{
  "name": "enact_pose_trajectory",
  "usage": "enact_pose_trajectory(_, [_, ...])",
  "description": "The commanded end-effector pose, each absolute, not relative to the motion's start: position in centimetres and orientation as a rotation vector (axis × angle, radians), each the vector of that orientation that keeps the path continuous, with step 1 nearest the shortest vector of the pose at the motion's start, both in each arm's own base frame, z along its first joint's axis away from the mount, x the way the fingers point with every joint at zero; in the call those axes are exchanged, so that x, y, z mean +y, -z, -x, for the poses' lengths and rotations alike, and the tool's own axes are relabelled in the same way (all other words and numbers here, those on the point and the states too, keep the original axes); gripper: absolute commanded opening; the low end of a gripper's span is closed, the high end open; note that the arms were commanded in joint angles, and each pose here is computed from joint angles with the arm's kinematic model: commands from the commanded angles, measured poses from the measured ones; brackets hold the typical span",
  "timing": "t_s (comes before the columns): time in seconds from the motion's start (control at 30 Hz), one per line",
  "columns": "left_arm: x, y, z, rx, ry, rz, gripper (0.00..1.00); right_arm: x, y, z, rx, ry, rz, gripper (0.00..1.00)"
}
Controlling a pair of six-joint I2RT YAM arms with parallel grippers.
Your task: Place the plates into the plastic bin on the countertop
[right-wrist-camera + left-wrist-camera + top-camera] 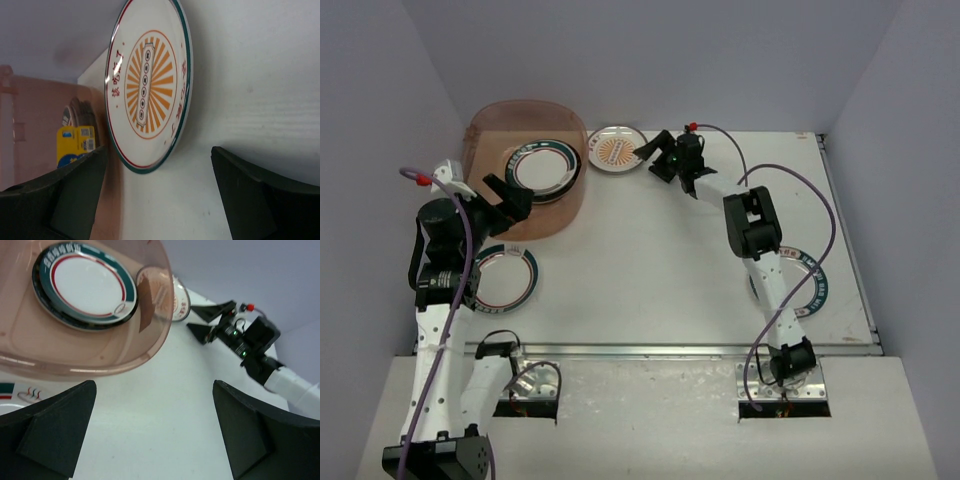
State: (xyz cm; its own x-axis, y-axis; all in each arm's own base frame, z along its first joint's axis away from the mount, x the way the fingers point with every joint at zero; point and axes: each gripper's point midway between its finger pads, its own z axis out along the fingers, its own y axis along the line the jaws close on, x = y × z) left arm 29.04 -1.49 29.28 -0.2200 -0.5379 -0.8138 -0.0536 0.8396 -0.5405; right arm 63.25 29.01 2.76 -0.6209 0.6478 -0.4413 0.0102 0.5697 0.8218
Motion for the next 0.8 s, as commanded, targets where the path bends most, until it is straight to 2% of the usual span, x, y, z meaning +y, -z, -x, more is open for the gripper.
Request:
enact_pose_trajectory(0.0, [-1.6,-28.9,-27.3,1.731,0.407,0.365,1.00,28.2,4.8,-63.7,2.191,-0.866,-0.723,0.79])
enact_pose_trajectory(0.1, [-1.5,-27.1,-27.8,1.771,0.390,0.374,1.00,28.9,5.6,-64.7,2.169,-0.882,-0.750,0.62])
enact_pose_trajectory(0.13, [-1.5,-27.1,-27.8,1.770,0.390,0.374,1.00,28.8,6.7,-64.5,2.181,-0.875,-0.765,0.62])
enact_pose_trajectory(0.2, [-1.6,-26.8,-27.8,1.787,0.392,0.368,1.00,29.4,6.7,-64.7,2.159,-0.893,-0.750,0.53])
enact_pose_trajectory(0.27, [-1.5,-26.8,-27.8,1.791,0.385,0.369,1.00,29.7,7.4,-64.5,2.163,-0.887,-0.740,0.39])
enact_pose_trajectory(0.33, [-1.7,-26.4,-27.9,1.805,0.391,0.368,1.00,29.6,8.0,-63.7,2.191,-0.882,-0.727,0.08])
enact_pose_trajectory(0.37, [-1.7,-26.3,-28.0,1.810,0.392,0.368,1.00,29.3,7.8,-63.2,2.196,-0.869,-0.726,0.00])
enact_pose_trajectory(0.47, [-1.7,-26.1,-28.0,1.816,0.390,0.368,1.00,27.2,5.8,-60.9,2.180,-0.794,-0.741,0.00])
enact_pose_trajectory(0.6, [-2.8,-26.0,-28.3,1.820,0.454,0.322,1.00,23.0,-1.0,-57.2,2.078,-0.653,-0.738,0.00])
enact_pose_trajectory(0.7, [-4.8,-26.7,-28.6,1.816,0.573,0.249,1.00,20.2,-8.6,-53.4,1.992,-0.569,-0.578,0.00])
enact_pose_trajectory(0.77, [-6.6,-27.2,-28.9,1.828,0.682,0.200,1.00,19.1,-10.4,-50.2,2.036,-0.522,-0.467,0.00])
